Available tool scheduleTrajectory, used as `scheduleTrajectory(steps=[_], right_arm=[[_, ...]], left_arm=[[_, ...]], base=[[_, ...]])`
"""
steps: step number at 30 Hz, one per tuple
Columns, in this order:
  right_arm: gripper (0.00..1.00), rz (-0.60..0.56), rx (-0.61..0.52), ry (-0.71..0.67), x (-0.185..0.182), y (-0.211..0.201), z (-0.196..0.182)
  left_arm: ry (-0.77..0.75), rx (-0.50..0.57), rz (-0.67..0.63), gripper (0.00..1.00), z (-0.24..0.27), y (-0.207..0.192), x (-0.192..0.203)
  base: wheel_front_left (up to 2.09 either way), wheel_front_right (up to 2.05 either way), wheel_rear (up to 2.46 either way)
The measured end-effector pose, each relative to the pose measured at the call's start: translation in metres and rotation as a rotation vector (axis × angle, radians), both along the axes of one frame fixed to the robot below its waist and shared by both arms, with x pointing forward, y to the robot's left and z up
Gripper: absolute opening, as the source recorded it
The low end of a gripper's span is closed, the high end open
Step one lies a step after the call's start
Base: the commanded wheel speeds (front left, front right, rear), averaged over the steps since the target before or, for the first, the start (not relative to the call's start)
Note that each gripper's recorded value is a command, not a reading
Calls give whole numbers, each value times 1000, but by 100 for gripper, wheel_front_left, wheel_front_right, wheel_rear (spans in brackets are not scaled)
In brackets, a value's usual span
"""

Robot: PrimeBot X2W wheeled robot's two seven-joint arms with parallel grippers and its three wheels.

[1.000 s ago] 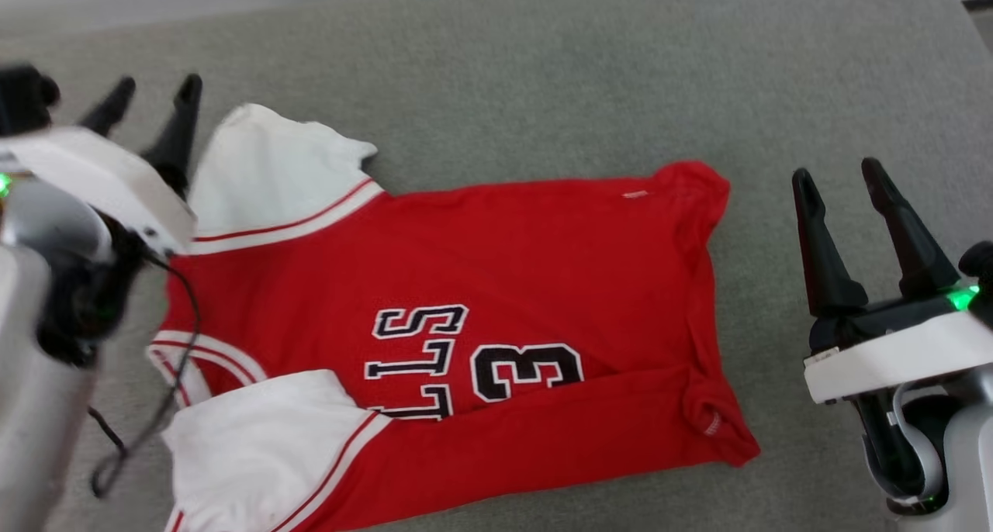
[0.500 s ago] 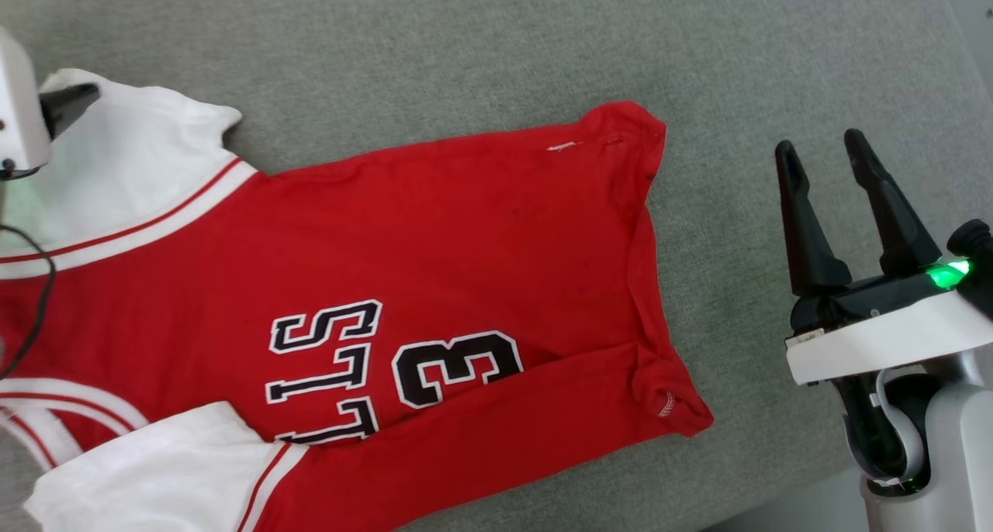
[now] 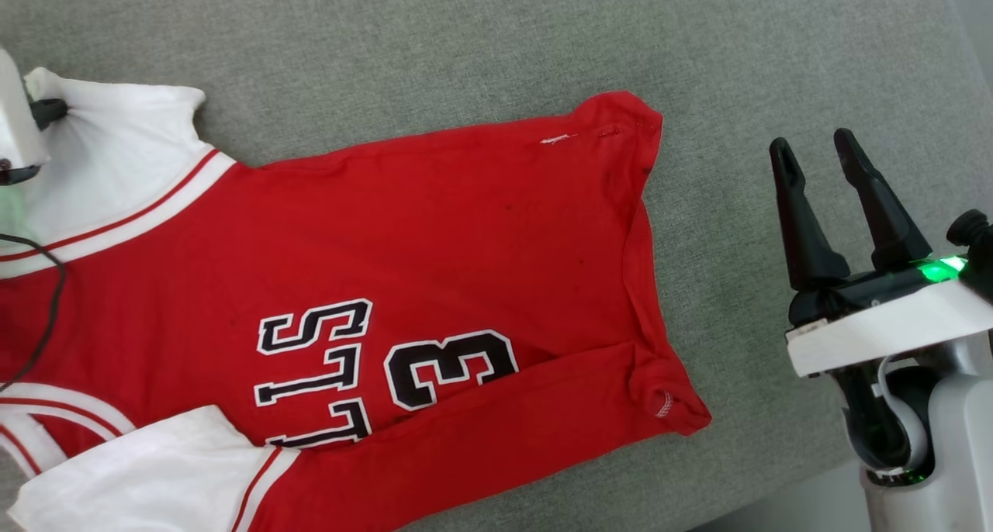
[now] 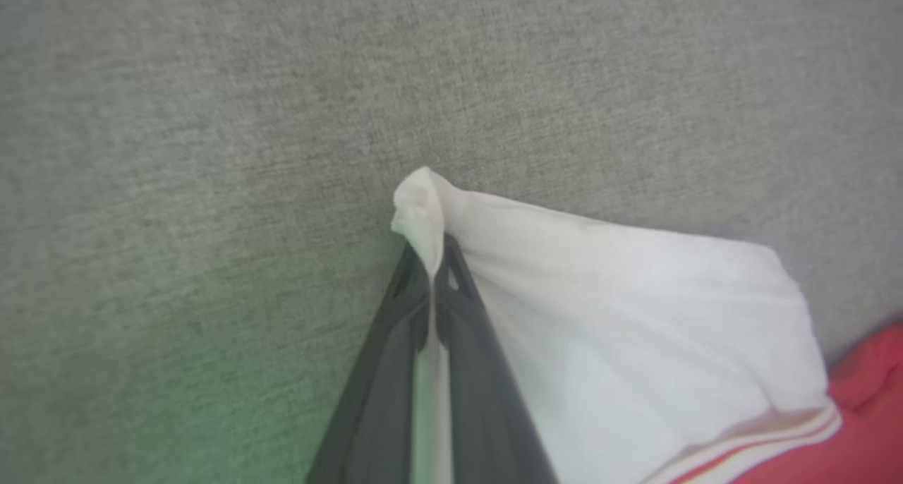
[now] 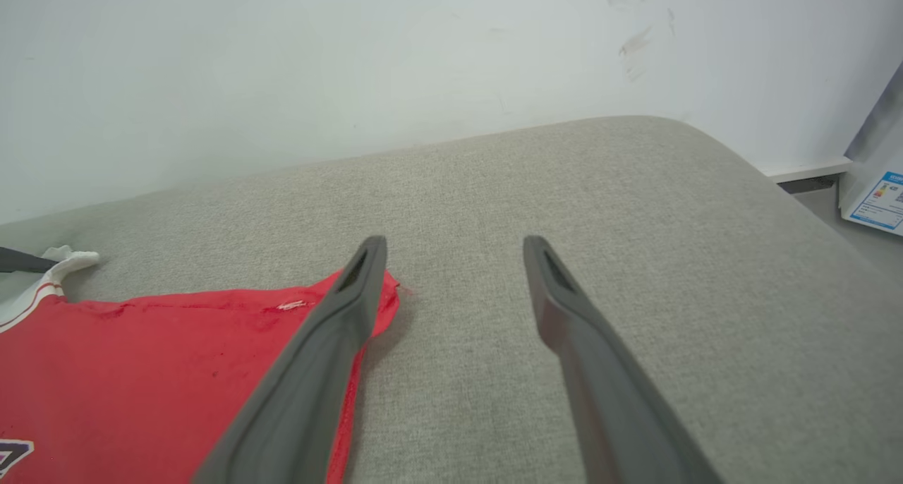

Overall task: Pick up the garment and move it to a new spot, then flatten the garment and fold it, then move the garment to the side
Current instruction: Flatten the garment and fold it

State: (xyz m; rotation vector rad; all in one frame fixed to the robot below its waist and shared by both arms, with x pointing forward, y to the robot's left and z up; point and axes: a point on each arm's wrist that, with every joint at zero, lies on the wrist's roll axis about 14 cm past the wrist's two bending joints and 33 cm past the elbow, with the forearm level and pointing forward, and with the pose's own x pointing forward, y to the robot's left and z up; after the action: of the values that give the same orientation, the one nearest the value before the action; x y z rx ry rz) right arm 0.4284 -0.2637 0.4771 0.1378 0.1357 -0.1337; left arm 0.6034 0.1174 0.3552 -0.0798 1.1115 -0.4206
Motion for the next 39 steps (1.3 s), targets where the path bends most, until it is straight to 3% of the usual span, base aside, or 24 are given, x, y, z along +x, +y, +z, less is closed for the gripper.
scheduleTrajectory(steps=[6, 11, 22, 28, 29, 30, 31, 39], right_arm=[[100, 38, 52, 95, 8, -3, -8], [100, 98, 134, 316, 17, 2, -40], [100, 294, 127, 611, 68, 50, -78], [100, 340, 106, 806, 69, 60, -111], [93, 345, 107, 833, 69, 61, -114], [33, 349, 107, 857, 69, 61, -116], [0, 354, 103, 877, 69, 62, -117], [0, 381, 70, 854, 71, 68, -99]], left_arm=[[-80, -14, -8, 0, 20, -6, -5], [-172, -48, -15, 0, 49, -11, -9], [-269, -81, -40, 0, 82, -7, -18], [-270, -83, -50, 0, 76, -2, -23], [-271, -82, -49, 0, 76, -1, -23], [-271, -80, -50, 0, 76, 0, -24], [-273, -79, -52, 0, 76, 1, -24], [-338, -118, 13, 0, 94, 14, -29]], base=[[0, 0, 0], [0, 0, 0], [0, 0, 0], [0, 0, 0], [0, 0, 0], [0, 0, 0], [0, 0, 0], [0, 0, 0]])
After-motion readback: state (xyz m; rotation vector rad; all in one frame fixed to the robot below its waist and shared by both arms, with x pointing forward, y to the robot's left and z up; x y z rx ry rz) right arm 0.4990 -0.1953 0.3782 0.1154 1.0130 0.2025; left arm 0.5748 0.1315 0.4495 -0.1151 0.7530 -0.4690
